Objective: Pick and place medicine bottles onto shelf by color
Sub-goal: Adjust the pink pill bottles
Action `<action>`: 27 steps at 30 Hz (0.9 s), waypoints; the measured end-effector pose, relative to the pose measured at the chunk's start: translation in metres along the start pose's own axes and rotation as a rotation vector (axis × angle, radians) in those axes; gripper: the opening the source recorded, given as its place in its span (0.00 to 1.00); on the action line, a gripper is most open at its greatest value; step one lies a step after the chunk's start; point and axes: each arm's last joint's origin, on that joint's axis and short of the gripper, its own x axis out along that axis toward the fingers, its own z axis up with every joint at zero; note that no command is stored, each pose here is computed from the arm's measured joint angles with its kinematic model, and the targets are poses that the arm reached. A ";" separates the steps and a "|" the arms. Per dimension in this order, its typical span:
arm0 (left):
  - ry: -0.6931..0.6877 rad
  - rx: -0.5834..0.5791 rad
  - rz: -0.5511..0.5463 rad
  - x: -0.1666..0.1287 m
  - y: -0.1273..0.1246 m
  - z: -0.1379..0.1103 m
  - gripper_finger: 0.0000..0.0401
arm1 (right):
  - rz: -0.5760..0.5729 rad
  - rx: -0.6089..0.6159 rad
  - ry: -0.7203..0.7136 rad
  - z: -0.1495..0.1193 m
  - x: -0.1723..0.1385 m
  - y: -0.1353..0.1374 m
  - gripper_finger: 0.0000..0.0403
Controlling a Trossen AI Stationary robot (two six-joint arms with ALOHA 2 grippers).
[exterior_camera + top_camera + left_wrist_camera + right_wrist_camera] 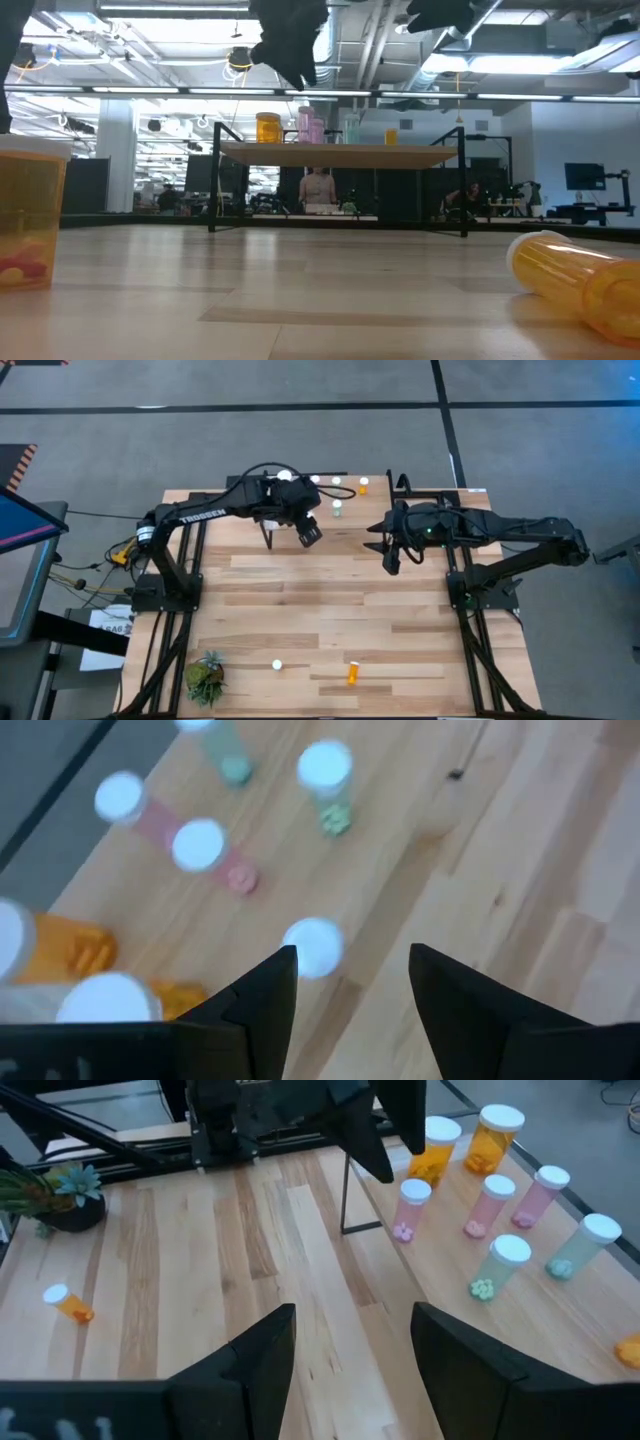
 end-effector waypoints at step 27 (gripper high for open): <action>0.053 -0.163 -0.065 0.010 0.027 0.004 0.63 | 0.000 -0.008 -0.002 0.000 0.000 0.000 0.55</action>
